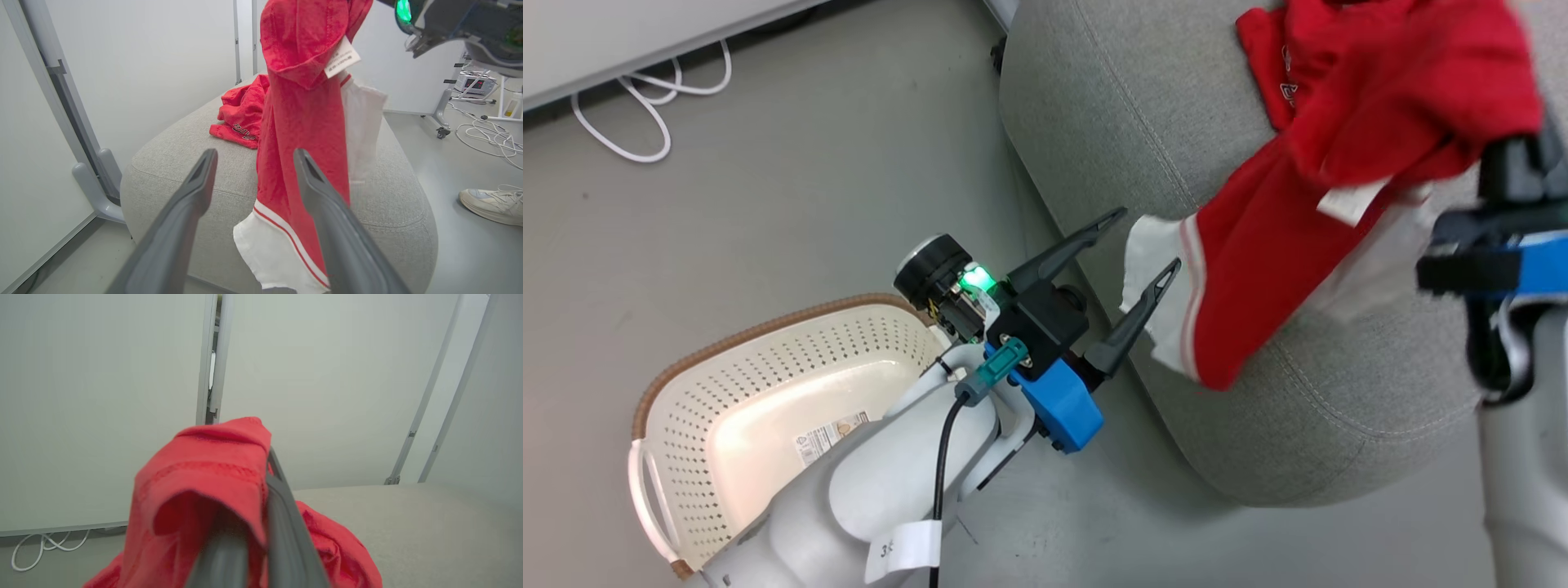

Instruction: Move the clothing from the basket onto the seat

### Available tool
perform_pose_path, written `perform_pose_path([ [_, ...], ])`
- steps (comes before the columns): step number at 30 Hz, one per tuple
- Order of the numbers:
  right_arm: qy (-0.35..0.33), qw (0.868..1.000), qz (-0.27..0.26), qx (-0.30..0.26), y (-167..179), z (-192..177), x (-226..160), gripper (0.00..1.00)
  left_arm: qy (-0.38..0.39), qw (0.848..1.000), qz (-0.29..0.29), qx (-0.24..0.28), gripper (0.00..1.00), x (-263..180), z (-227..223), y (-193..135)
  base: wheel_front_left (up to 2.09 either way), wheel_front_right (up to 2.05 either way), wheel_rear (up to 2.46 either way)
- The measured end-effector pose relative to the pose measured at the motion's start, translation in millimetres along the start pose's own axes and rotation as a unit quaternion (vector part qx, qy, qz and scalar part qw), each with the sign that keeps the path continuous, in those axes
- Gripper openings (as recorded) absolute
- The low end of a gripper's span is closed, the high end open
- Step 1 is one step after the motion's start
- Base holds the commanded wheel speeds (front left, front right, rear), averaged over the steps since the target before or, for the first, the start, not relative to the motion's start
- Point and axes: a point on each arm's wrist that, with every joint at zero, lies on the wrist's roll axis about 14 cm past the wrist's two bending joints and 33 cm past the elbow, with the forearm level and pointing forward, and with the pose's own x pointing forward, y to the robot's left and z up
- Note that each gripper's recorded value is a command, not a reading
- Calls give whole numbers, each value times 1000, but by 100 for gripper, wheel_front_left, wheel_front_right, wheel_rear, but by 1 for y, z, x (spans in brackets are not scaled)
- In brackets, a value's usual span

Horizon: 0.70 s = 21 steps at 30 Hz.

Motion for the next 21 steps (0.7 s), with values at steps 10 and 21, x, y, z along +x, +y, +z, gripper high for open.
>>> perform_pose_path([
  [10,-151,984,-7,-96,-27,93,95,0,3,1000,6,-5,100,6,-24,34,0,0,0],
  [21,-151,970,-63,-181,-85,93,150,0,17,1000,21,-16,100,3,-64,70,0,0,0],
])
